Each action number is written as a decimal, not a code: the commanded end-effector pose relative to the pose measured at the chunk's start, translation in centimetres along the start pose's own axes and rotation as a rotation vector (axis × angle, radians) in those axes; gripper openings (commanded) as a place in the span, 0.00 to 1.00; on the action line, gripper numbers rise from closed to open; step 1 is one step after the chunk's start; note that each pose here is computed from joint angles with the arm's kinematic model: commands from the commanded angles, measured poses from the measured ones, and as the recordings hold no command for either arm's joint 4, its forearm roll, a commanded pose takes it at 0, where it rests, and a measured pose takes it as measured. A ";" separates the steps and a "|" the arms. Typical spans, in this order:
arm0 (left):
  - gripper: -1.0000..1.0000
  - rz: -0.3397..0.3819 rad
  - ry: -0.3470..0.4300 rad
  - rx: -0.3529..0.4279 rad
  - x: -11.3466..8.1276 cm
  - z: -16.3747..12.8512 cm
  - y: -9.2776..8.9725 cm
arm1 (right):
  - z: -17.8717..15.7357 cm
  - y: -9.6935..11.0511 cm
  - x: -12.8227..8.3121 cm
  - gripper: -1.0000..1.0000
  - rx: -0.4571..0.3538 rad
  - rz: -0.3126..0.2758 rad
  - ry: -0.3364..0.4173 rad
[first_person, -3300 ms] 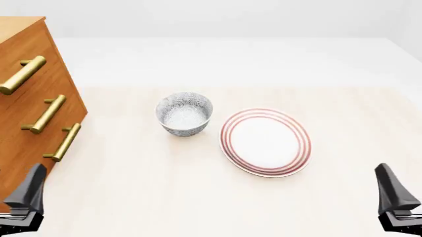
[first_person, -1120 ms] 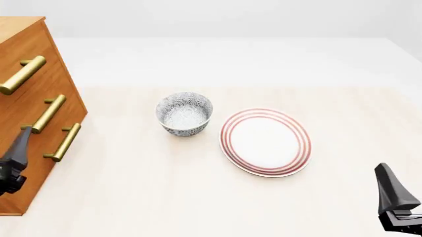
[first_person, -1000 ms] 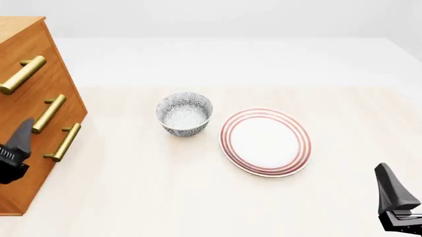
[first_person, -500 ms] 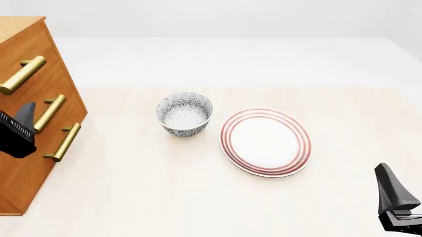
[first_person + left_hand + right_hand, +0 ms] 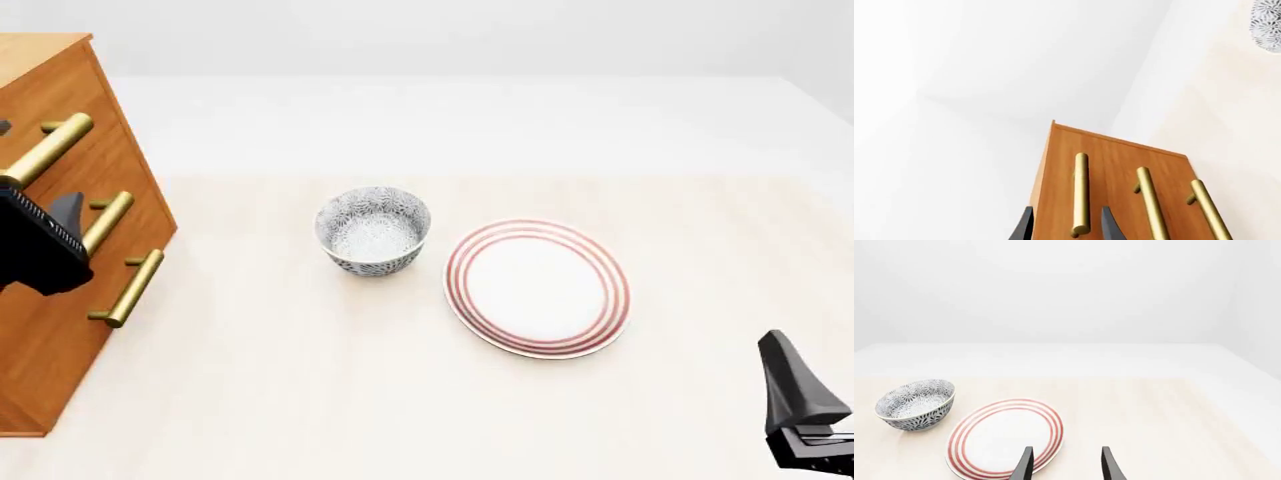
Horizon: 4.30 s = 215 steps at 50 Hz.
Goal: Open the top drawer of the cabinet.
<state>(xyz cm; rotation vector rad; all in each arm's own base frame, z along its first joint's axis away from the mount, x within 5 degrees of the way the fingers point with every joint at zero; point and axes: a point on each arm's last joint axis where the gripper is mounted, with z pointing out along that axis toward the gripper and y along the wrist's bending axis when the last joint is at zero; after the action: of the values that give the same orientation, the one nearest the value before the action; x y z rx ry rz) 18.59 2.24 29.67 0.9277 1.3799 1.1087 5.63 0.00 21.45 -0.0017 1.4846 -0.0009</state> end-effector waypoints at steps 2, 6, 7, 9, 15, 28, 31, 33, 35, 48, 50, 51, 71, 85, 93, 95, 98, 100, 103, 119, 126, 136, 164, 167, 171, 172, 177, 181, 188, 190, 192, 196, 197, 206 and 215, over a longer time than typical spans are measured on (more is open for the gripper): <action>1.00 0.004 0.017 0.012 0.6 1.2 -1.1 | 0.0 0.0 0.0 1.00 0.000 0.001 0.000; 1.00 0.004 0.021 0.019 0.7 1.6 -1.5 | 0.0 0.0 0.0 1.00 0.000 0.000 0.000; 1.00 0.004 0.023 0.019 0.8 1.7 -1.5 | 0.0 0.0 0.0 1.00 0.000 0.001 0.000; 1.00 0.004 0.026 0.019 0.9 1.9 -1.6 | 0.0 0.0 0.0 1.00 0.000 0.001 0.000; 1.00 0.001 0.034 0.020 1.1 2.3 -1.9 | 0.0 0.0 0.0 1.00 0.000 0.001 0.000; 1.00 -0.016 0.066 0.016 1.9 2.6 -2.1 | 0.0 0.0 0.0 1.00 0.000 0.000 0.000; 1.00 -0.013 0.072 0.014 2.1 2.7 -2.3 | 0.0 0.0 0.0 1.00 0.000 0.000 0.000; 1.00 -0.019 0.078 0.012 2.2 2.7 -2.3 | 0.0 0.0 0.0 1.00 0.000 0.001 0.000; 1.00 -0.020 0.080 0.014 2.3 2.7 -2.5 | 0.0 0.0 0.0 1.00 0.000 0.001 0.000; 1.00 -0.029 0.101 0.014 2.8 2.8 -2.6 | 0.0 0.0 0.0 1.00 0.000 0.000 0.000; 1.00 -0.025 0.104 0.017 2.9 3.0 -2.8 | 0.0 0.0 0.0 1.00 0.000 0.001 0.000; 1.00 -0.026 0.103 0.017 2.9 3.0 -2.7 | 0.0 0.0 0.0 1.00 0.000 0.001 0.000; 1.00 -0.042 0.133 0.013 3.6 3.5 -2.8 | 0.0 0.0 0.0 1.00 0.000 0.001 0.000; 1.00 -0.045 0.146 0.022 4.2 4.2 -3.4 | 0.0 0.0 0.0 1.00 0.000 0.001 0.000; 1.00 -0.052 0.159 0.020 4.5 4.7 -3.5 | 0.0 0.0 0.0 1.00 0.000 0.000 0.000; 1.00 -0.056 0.162 0.022 4.6 4.8 -3.5 | 0.0 0.0 0.0 1.00 0.000 0.001 0.000; 1.00 -0.057 0.164 0.027 4.7 4.9 -3.8 | 0.0 0.0 0.0 1.00 0.000 0.001 0.000; 1.00 -0.055 0.166 0.031 4.8 5.0 -4.0 | 0.0 0.0 0.0 1.00 0.000 0.001 0.000; 1.00 -0.060 0.161 0.022 4.7 4.9 -3.7 | 0.0 0.0 0.0 1.00 0.000 0.001 0.000; 0.00 -0.023 0.133 0.032 4.0 4.3 -4.2 | 0.0 0.0 0.0 1.00 0.000 0.001 0.000; 0.00 0.014 0.115 0.038 3.6 3.7 -4.6 | 0.0 0.0 0.0 1.00 0.000 0.000 0.000; 0.00 0.039 0.091 0.045 3.1 3.4 -4.9 | 0.0 0.0 0.0 1.00 0.000 0.001 0.000; 0.00 0.109 -0.016 0.043 0.9 3.6 -5.3 | 0.0 0.0 0.0 1.00 0.000 0.001 0.000; 0.00 0.114 -0.023 0.046 0.7 3.4 -5.4 | 0.0 0.0 0.0 1.00 0.000 0.001 0.000; 0.00 0.124 -0.036 0.046 0.6 3.1 -5.8 | 0.0 0.0 0.0 1.00 0.000 0.000 0.000; 0.00 0.127 -0.040 0.047 0.5 3.1 -5.9 | 0.0 0.0 0.0 1.00 0.000 0.001 0.000; 0.00 0.132 -0.063 0.048 0.0 3.1 -6.1 | 0.0 0.0 0.0 1.00 0.000 0.000 0.000; 0.00 0.137 -0.072 0.050 -0.1 3.2 -6.2 | 0.0 0.0 0.0 1.00 0.000 0.000 0.000; 0.00 0.146 -0.092 0.052 -0.6 3.4 -6.4 | 0.0 0.0 0.0 1.00 0.000 0.001 0.000; 0.00 0.149 -0.098 0.053 -0.7 3.4 -6.5 | 0.0 0.0 0.0 1.00 0.000 0.001 0.000; 0.00 0.149 -0.102 0.053 -0.8 3.4 -6.5 | 0.0 0.0 0.0 1.00 0.000 0.001 0.000; 0.00 0.152 -0.114 0.057 -1.0 3.6 -6.7 | 0.0 0.0 0.0 1.00 0.000 0.001 0.000; 0.00 0.153 -0.116 0.057 -1.1 3.6 -6.7 | 0.0 0.0 0.0 1.00 0.000 0.000 0.000; 0.00 0.161 -0.144 0.059 -1.7 3.7 -6.9 | 0.0 0.0 0.0 1.00 0.000 0.001 0.000; 0.00 0.166 -0.164 0.048 -2.2 3.3 -6.4 | 0.0 0.0 0.0 1.00 0.000 0.001 0.000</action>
<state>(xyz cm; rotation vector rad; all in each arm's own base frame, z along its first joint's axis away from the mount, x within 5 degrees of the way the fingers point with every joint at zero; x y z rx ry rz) 22.54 0.72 25.47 1.0610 1.2085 1.1914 5.63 0.00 21.45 -0.0018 1.4846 -0.0009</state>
